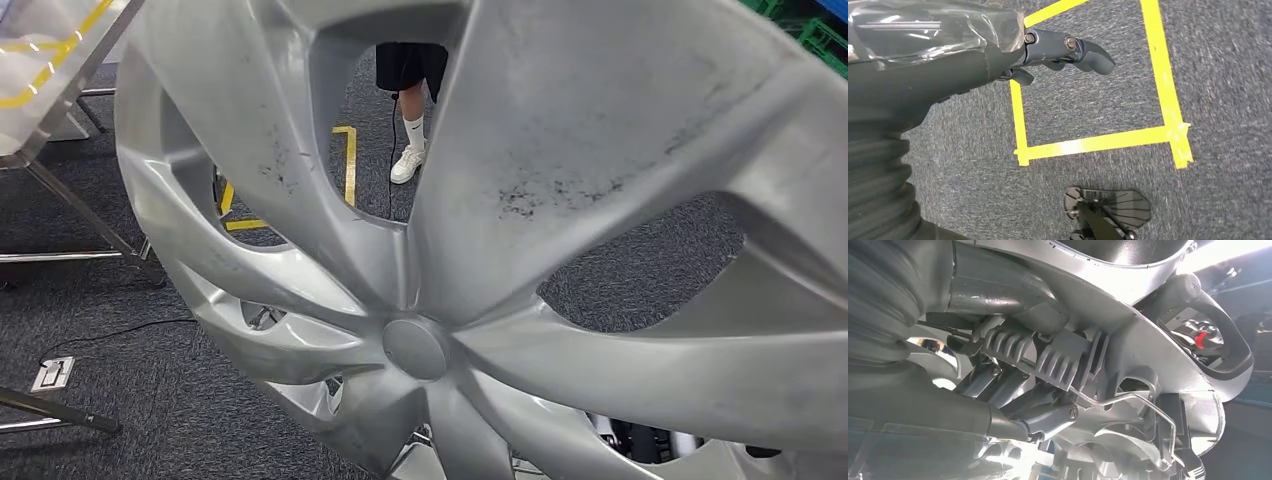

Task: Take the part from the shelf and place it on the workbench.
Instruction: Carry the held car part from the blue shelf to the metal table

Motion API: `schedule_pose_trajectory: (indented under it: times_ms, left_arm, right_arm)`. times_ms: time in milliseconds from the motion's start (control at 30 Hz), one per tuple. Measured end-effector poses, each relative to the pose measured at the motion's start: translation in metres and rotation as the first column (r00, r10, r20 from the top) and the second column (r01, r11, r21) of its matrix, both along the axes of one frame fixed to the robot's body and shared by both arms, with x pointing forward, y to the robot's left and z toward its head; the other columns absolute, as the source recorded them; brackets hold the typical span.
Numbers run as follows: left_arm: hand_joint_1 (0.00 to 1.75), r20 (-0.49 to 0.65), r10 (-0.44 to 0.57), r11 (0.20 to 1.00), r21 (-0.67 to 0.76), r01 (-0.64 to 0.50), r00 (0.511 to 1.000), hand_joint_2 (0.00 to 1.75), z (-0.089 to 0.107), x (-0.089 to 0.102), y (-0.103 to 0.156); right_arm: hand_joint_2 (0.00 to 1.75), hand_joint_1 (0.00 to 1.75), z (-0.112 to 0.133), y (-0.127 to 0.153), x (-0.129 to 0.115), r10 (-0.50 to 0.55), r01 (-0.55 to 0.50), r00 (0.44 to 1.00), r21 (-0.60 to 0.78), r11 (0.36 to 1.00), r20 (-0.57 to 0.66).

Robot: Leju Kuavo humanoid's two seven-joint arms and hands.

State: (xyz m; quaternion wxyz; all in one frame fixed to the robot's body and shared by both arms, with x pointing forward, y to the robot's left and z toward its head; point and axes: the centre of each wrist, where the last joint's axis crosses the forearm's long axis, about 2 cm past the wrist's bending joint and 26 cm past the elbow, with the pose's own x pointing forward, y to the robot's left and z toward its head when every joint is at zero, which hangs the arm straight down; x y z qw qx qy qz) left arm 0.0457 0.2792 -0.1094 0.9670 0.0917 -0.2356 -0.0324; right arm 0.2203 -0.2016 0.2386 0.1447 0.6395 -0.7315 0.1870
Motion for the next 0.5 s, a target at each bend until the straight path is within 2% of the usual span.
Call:
schedule_pose_trajectory:
  times_ms: [267,500]
  left_arm:
    - [0.00,0.009,0.028,0.999,0.029,-0.028,1.000,1.75,0.0003,0.0035,0.0084]
    - [0.00,0.033,0.129,0.991,0.025,-0.130,0.991,1.75,0.0002,0.0020,0.0072]
  right_arm:
    - [1.75,1.75,0.0015,-0.0011,0.0011,-0.007,0.007,1.000,0.002,1.000,0.015]
    - [1.75,1.75,-0.0023,-0.0055,-0.0001,-0.023,0.023,1.000,0.006,1.000,0.005]
